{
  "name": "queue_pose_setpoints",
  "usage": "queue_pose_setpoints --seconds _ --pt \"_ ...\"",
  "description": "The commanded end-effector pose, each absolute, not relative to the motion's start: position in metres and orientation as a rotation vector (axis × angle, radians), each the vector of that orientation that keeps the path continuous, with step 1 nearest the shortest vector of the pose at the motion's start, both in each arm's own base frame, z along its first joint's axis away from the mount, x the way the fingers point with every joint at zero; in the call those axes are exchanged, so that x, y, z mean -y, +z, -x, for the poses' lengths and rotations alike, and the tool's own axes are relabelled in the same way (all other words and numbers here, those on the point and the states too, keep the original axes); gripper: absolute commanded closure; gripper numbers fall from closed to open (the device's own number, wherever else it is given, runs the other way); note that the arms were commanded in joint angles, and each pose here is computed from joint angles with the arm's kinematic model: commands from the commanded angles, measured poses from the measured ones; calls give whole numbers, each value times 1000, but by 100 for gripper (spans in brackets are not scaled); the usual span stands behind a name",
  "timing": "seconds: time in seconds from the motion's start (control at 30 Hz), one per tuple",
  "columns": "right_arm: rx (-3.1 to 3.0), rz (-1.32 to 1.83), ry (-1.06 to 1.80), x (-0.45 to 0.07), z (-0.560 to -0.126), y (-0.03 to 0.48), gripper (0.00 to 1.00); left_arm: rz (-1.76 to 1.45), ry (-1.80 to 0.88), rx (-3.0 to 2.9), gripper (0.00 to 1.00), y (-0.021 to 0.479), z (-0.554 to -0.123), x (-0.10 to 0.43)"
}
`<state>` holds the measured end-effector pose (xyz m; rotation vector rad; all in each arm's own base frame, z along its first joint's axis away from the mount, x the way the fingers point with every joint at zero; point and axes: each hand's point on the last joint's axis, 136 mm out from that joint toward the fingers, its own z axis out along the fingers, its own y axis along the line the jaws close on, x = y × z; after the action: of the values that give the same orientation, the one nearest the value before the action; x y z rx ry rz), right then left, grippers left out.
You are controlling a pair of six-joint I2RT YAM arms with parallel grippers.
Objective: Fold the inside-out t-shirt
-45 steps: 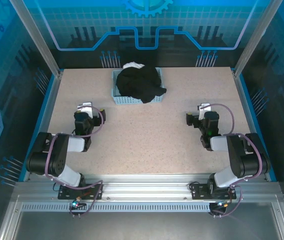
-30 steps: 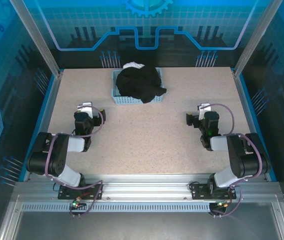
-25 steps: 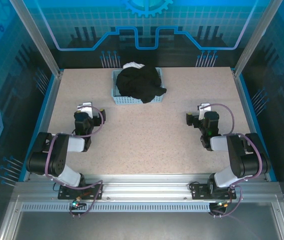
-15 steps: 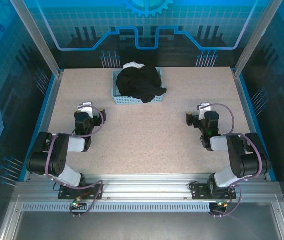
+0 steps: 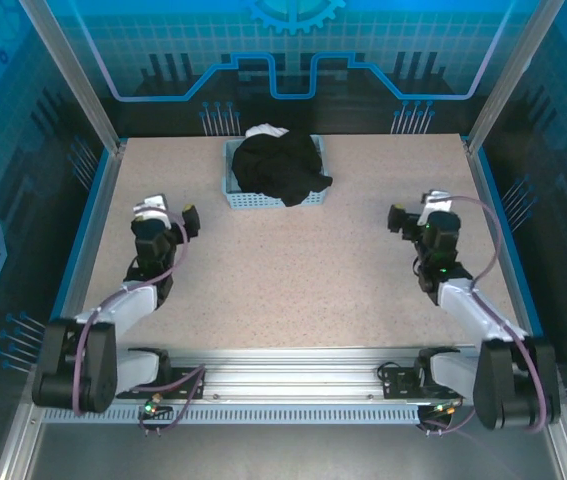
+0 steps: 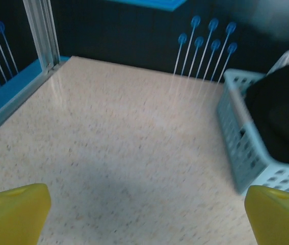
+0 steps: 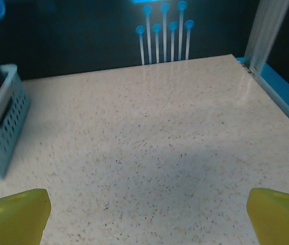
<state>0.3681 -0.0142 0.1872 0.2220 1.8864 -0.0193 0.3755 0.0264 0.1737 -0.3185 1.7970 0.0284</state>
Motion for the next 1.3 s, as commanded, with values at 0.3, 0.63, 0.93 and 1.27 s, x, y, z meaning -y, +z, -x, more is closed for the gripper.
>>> queue_pose_setpoints --seconds 0.3,0.63,0.93,1.27 --pt "-2125 318 235 -183 -401 215 2 157 -541 -2007 1 189 -373 99" --pt "-2364 491 172 -271 -489 146 9 144 -528 -2171 1 161 -355 115" --pt "-2402 608 300 -309 -517 145 79 143 -453 -2188 1 159 -338 103" --pt "-1945 620 509 -304 -459 383 94 152 -449 -2184 1 160 -335 101"
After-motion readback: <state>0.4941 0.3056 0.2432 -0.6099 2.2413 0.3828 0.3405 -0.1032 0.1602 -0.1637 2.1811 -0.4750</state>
